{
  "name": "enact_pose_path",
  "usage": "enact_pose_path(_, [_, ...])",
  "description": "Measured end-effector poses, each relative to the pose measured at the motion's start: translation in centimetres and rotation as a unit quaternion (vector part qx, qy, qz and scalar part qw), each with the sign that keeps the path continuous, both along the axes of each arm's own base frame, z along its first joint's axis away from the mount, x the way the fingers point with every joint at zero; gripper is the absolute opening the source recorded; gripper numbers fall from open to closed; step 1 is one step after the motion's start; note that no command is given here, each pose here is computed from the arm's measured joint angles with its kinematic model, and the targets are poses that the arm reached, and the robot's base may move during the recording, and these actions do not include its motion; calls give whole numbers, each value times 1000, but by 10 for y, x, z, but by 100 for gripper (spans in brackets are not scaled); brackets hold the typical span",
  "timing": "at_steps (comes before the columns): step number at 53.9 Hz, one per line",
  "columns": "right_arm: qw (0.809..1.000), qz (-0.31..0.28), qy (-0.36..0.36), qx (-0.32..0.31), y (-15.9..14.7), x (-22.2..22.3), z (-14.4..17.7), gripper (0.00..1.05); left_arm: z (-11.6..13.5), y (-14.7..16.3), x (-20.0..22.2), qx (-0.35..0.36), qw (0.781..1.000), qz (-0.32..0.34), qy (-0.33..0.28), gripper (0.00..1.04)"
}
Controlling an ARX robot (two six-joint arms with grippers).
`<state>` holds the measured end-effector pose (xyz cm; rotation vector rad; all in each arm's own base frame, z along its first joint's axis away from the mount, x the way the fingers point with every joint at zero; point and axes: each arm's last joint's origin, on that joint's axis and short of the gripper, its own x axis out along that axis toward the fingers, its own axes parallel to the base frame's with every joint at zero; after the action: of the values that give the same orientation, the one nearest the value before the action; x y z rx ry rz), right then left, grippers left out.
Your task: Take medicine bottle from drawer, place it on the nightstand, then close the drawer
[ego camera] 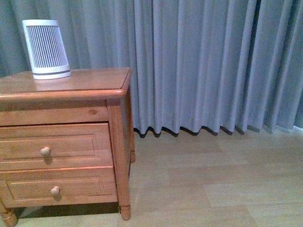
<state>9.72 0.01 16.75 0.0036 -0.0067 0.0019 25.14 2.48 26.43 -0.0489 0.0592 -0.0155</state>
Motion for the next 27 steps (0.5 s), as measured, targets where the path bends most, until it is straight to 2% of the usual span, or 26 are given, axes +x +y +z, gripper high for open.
enact_pose_path(2, [1000, 0, 0, 0, 0, 0, 0, 98, -7, 0, 17, 5, 1000, -4, 18, 98])
enact_pose_path(5, [1000, 0, 0, 0, 0, 0, 0, 98, -36, -2, 63, 40, 998, -9, 48, 98])
enact_pose_path(11, [1000, 0, 0, 0, 0, 0, 0, 98, -77, -1, 111, 73, 994, -12, 74, 98])
enact_pose_path(17, [1000, 0, 0, 0, 0, 0, 0, 98, -113, 2, 146, 77, 992, -10, 103, 98])
enact_pose_path(27, [1000, 0, 0, 0, 0, 0, 0, 98, -150, 4, 192, 67, 990, -19, 121, 98])
